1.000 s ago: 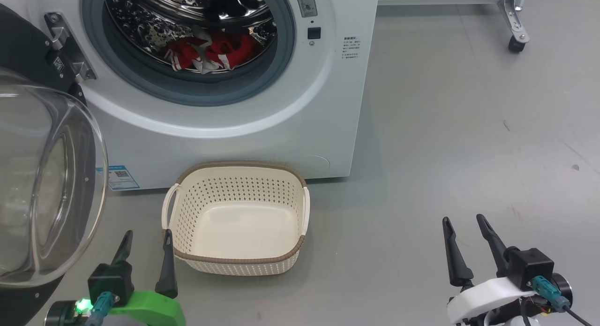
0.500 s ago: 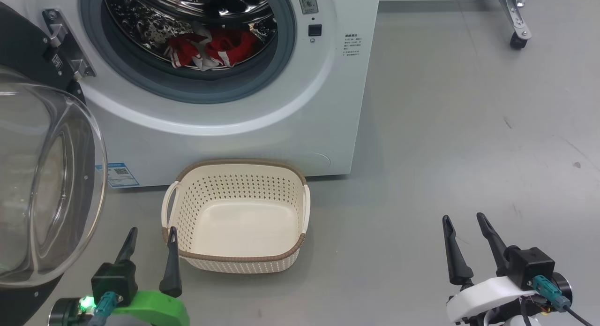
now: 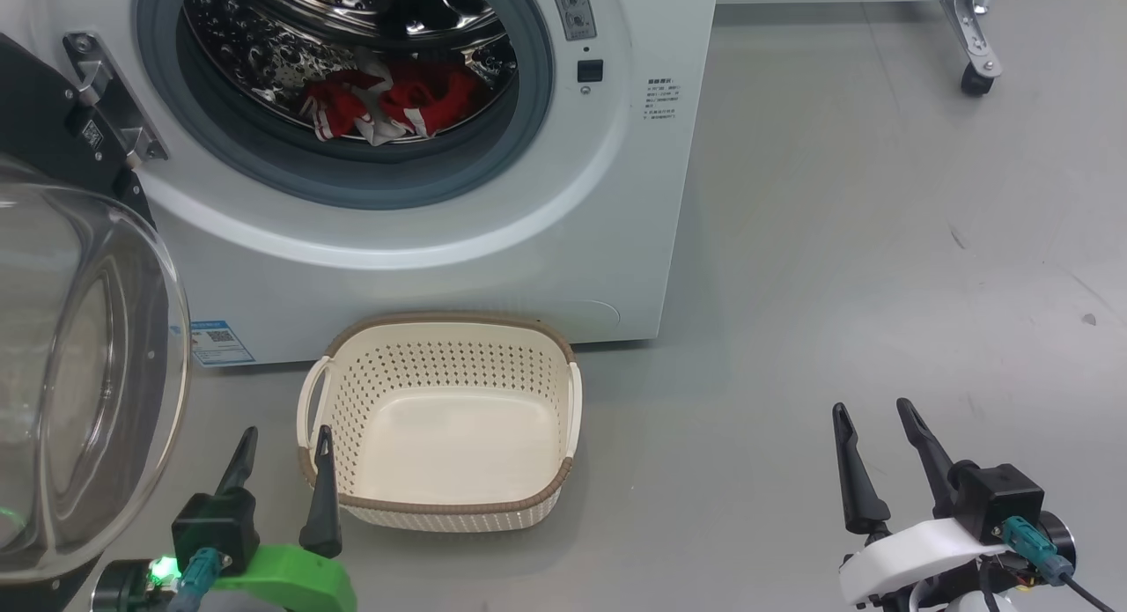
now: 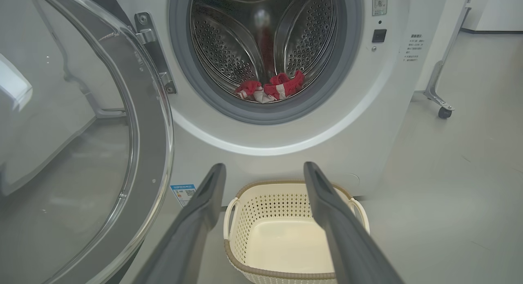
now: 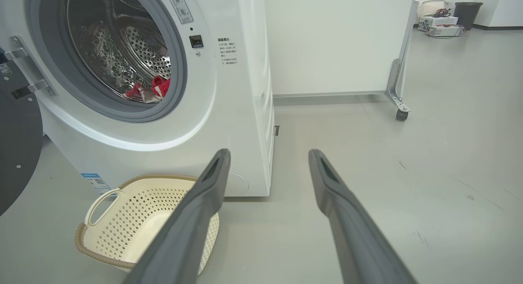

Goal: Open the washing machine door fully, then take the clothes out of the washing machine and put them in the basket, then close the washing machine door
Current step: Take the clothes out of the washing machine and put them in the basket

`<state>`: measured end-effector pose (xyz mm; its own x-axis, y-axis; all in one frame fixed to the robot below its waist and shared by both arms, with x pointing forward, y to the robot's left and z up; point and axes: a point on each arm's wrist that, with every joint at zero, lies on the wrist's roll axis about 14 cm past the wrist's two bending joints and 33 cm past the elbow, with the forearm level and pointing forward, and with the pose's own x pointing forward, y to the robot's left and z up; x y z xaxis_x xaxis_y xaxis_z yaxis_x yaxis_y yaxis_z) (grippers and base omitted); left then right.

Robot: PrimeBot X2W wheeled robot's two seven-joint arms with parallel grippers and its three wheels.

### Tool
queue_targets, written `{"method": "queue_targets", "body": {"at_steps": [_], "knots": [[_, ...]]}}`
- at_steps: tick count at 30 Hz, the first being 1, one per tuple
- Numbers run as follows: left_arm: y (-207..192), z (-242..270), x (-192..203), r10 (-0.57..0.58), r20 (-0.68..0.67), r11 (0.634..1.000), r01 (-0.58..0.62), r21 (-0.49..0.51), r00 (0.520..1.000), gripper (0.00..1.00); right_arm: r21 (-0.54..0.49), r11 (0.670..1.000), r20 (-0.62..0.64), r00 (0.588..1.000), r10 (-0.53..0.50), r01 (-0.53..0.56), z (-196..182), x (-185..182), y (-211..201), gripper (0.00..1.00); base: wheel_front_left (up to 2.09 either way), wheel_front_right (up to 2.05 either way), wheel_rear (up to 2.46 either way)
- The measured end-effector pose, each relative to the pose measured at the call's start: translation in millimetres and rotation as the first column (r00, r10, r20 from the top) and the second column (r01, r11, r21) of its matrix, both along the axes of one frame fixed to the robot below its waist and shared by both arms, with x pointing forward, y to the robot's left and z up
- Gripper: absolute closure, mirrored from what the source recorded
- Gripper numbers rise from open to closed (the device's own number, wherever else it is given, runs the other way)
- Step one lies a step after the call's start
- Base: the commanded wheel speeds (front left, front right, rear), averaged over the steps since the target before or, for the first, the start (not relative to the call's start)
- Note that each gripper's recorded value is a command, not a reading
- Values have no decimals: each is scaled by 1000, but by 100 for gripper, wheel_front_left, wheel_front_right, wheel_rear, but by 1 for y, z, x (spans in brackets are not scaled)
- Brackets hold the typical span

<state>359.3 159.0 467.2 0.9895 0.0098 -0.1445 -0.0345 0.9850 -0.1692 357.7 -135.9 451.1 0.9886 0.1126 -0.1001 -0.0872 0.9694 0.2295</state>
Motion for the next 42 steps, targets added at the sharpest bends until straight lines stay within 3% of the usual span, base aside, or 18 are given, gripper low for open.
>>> {"method": "queue_targets", "body": {"at_steps": [21,42], "knots": [[4,2,-1,20,15,1000,-20,4,1000,0,4,1000,2,1000,10,-10,0,1,3,0,96,-96,0],[3,2,-2,16,14,1000,-16,5,1000,0,-2,1000,7,1000,15,-15,2,0,3,0,19,-19,0]]}}
